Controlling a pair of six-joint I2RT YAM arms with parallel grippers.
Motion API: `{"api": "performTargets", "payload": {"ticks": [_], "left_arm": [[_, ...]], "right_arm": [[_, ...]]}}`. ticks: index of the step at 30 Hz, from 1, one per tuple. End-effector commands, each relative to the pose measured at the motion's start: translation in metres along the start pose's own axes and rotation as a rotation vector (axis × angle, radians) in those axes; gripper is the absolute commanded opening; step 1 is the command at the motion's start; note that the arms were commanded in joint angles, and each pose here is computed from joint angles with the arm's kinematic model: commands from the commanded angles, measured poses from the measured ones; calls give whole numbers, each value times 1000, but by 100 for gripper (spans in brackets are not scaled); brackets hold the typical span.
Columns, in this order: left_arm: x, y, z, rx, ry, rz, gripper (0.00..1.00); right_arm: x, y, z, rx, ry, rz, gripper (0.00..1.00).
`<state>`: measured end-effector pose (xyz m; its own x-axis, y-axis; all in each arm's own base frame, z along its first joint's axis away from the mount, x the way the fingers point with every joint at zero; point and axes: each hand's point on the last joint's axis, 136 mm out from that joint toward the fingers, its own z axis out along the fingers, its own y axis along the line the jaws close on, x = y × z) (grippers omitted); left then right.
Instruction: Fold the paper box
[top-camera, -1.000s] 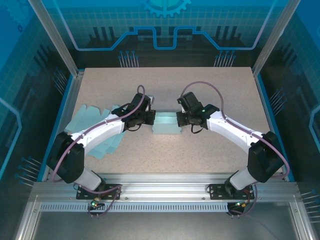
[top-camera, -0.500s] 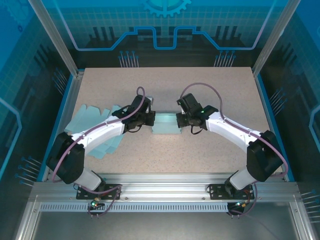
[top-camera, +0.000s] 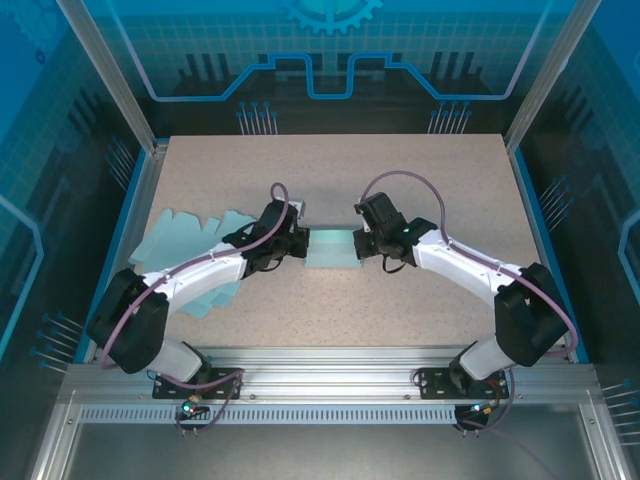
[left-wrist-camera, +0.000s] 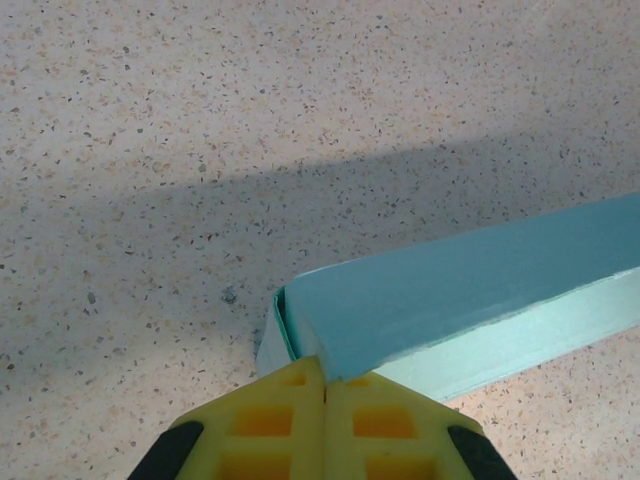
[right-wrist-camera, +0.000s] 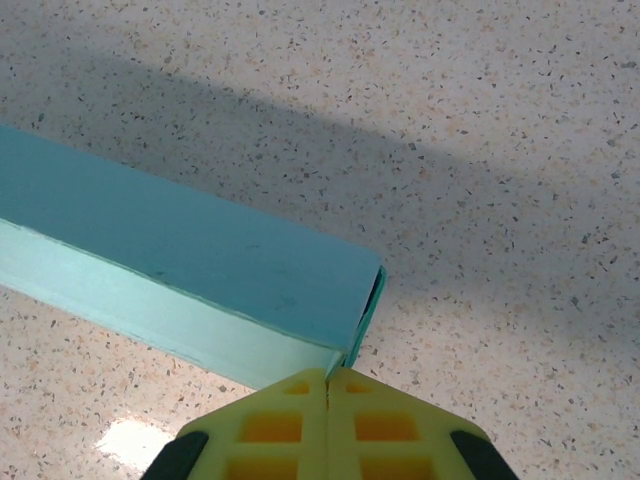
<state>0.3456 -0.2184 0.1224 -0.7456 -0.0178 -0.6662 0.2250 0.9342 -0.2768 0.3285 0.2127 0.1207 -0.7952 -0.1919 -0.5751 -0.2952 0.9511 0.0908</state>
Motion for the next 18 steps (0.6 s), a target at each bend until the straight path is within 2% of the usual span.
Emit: {"api": "performTargets", "payload": {"ticks": [1, 6, 8, 13, 18], "left_arm": [[31, -21, -3, 123, 77, -10, 14], [15, -27, -24, 163, -10, -9, 53], [10, -28, -32, 169, -35, -20, 63], [-8, -28, -49, 171, -110, -49, 79], [-21, -6, -55, 45, -161, -129, 84]], "right_arm": [[36, 19, 13, -51, 99, -64, 0], [34, 21, 14, -38, 88, -85, 0], [34, 23, 15, -37, 85, -92, 0], [35, 24, 17, -37, 89, -98, 0], [34, 26, 17, -35, 86, -105, 0]]}}
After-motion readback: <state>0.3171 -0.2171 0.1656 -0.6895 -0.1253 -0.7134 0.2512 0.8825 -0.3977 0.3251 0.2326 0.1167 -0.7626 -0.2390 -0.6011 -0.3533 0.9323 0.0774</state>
